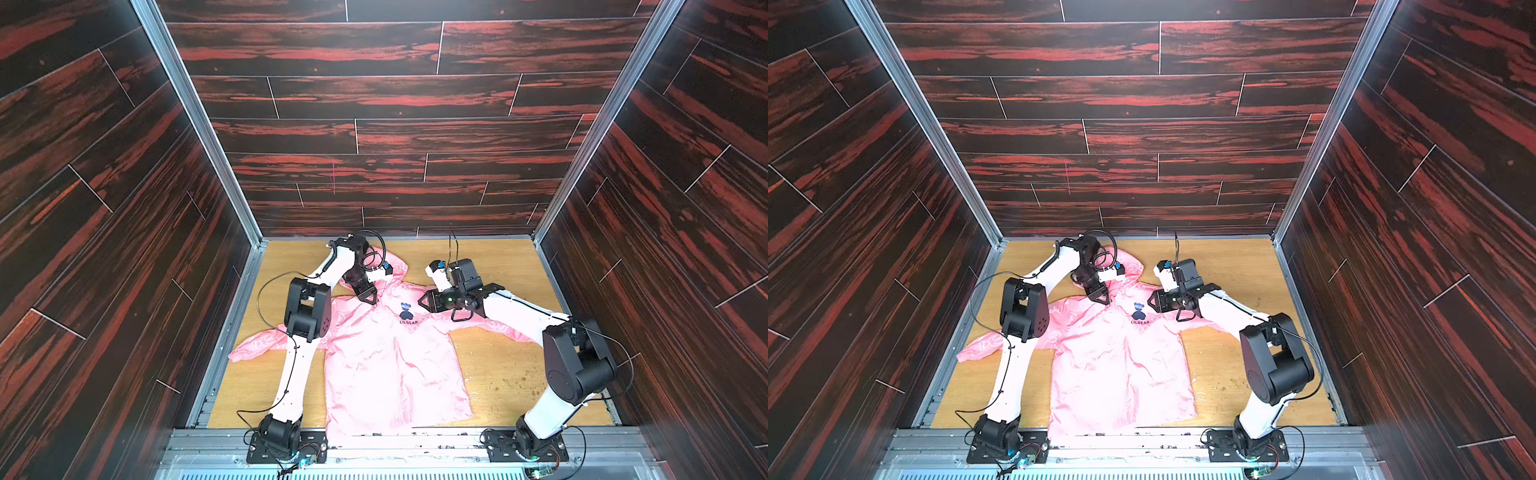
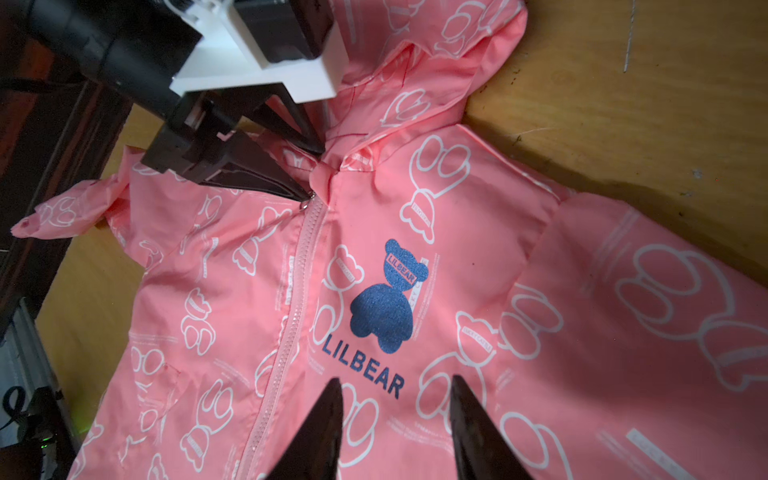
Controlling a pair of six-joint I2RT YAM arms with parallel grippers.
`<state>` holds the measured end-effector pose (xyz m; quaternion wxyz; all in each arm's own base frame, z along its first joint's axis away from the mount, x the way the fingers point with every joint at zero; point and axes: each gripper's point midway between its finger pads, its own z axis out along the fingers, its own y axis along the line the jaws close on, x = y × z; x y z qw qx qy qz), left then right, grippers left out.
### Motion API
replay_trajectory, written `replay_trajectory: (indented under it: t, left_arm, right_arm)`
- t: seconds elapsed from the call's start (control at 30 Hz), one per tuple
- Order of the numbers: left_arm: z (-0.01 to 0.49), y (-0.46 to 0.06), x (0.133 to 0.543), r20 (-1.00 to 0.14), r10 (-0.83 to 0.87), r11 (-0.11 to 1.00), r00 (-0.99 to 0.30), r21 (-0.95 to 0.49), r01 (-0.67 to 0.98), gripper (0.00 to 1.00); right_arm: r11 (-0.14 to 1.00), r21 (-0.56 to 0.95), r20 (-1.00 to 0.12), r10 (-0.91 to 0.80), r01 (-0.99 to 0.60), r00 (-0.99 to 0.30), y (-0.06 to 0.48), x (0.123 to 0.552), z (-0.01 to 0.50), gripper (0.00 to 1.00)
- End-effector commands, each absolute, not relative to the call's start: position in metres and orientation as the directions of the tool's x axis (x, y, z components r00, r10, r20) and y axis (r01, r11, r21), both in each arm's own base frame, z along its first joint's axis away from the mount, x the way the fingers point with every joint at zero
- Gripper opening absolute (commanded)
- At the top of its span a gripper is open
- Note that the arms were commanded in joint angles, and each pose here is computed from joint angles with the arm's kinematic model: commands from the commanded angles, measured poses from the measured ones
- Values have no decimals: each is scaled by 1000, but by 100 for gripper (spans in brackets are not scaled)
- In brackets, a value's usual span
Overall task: Unzip the jacket
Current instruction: Unzip the zipper on the jacket.
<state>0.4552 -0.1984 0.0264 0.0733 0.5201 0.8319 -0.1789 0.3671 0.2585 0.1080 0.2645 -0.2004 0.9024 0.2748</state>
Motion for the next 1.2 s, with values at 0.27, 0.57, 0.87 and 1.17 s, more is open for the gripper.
replay_trajectory:
  t: [0.27,0.57,0.87,1.17]
  left_arm:
    - [41,-200,455,-347,836,366,-424,-223,904,3]
    - [94,-210,440,-468,795,319,-385,-218,922,0]
    - [132,-214,431,-591,704,289,-394,-268,919,0]
    - [144,-216,423,-640,638,261,-428,-344,902,0]
  right_arm:
    - [765,378,-573,-249,-522,-780,268,368,105,44]
    - [744,350,-643,-251,-569,-724,283,375,125,44]
    - [720,424,-611,-220,-549,-761,326,376,133,46]
    - [714,497,-562,-169,-494,-810,361,374,129,53]
